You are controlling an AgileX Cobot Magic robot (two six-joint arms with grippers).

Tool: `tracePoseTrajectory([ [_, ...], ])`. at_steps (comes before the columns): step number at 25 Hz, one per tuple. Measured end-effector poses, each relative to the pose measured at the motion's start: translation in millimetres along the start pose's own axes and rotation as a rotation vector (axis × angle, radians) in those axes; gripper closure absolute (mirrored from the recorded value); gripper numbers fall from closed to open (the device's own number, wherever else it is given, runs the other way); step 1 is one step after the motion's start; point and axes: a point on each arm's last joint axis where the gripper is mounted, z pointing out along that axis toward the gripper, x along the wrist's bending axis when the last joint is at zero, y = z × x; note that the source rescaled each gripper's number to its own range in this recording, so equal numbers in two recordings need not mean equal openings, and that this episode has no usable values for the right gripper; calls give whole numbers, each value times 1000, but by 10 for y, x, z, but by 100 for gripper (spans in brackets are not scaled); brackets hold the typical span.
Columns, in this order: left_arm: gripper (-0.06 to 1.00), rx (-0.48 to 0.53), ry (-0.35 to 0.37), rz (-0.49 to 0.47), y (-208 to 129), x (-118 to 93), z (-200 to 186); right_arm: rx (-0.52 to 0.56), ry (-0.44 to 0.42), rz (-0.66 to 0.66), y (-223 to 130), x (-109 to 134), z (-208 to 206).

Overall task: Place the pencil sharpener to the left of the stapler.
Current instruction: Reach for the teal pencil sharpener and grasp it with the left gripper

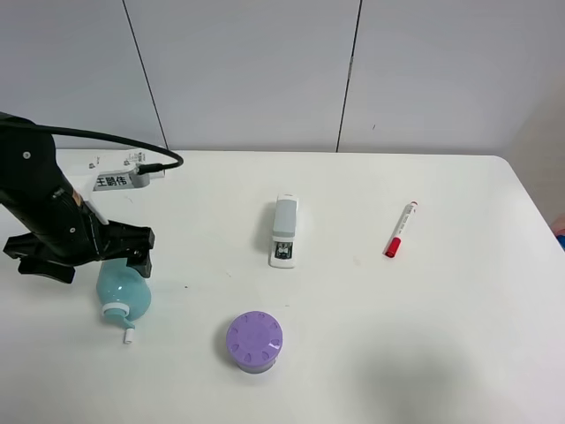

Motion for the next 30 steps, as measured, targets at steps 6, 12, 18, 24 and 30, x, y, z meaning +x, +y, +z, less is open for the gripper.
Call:
tracePoseTrajectory([
  [6,-6,12,5,-1,16,-8,87,0,0,0,0,0,0],
  [12,-6,0,-5,-6,-121,47,257,0,0,0,0,0,0],
  [18,-6,-51,-35,-18,-173,66,396,0,0,0,0,0,0],
  [24,-6,-12,-17,-39,-152,99,583,0,0,0,0,0,0],
  [30,-6,-40,-29,-38,-119,86,622,0,0,0,0,0,0],
])
